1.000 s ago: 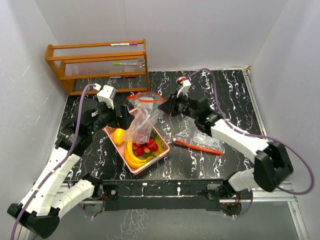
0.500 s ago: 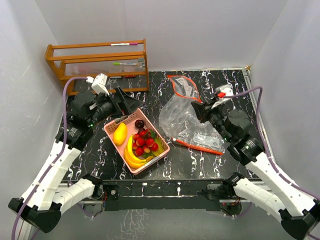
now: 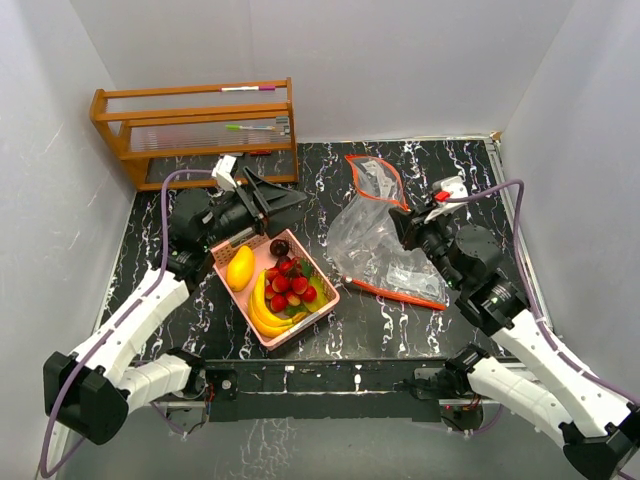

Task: Place the food in the zip-top bag and seal the zipper
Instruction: Open the zipper of the food storage bag.

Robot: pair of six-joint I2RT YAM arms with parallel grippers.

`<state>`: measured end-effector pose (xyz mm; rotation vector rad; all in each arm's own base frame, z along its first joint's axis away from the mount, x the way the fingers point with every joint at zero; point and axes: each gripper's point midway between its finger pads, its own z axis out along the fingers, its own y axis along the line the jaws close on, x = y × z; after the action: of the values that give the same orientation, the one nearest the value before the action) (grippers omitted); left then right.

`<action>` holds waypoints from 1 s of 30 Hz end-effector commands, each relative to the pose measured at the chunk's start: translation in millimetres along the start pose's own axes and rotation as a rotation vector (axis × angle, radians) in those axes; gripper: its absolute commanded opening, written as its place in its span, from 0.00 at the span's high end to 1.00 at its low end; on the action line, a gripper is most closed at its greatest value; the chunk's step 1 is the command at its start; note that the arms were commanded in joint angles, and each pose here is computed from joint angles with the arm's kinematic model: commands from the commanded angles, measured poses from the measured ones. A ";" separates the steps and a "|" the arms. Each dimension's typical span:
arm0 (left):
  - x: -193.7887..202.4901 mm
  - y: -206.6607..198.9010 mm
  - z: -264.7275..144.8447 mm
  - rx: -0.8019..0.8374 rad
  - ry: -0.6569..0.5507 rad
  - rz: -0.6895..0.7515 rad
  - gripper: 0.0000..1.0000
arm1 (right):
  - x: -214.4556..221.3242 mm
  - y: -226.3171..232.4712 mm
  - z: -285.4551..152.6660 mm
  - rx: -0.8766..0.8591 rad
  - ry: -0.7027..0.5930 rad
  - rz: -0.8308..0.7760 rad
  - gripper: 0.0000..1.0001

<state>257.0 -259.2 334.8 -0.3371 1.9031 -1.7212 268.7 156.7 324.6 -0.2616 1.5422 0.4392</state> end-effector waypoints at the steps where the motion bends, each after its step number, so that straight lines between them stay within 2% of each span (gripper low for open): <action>1: -8.8 -50.3 4.4 0.161 0.007 -0.062 0.18 | -19.3 0.7 3.9 0.006 -0.062 0.010 0.92; 5: -5.1 -44.3 24.3 0.143 0.059 -0.151 0.18 | -18.5 2.0 7.5 0.004 -0.050 0.008 0.92; 10: 10.2 -41.0 50.7 0.069 0.109 -0.106 0.18 | -22.3 4.6 9.1 -0.005 -0.062 0.010 0.92; 14: 20.1 -34.0 66.0 0.060 0.113 -0.140 0.19 | -23.9 7.6 12.6 -0.017 -0.055 0.003 0.92; 20: 49.0 -13.2 88.4 0.021 0.180 -0.184 0.19 | -24.6 11.6 14.4 -0.032 -0.055 0.005 0.92; 24: 55.0 2.7 98.5 0.011 0.179 -0.242 0.19 | -27.9 12.7 11.9 -0.037 -0.059 0.000 0.92; 30: 47.8 4.1 110.2 0.011 0.140 -0.273 0.18 | -26.9 13.0 7.6 -0.042 -0.053 -0.009 0.92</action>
<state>273.5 -375.2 286.1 -0.5060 2.1367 -1.9157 276.9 169.6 310.8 -0.2957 1.5923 0.4399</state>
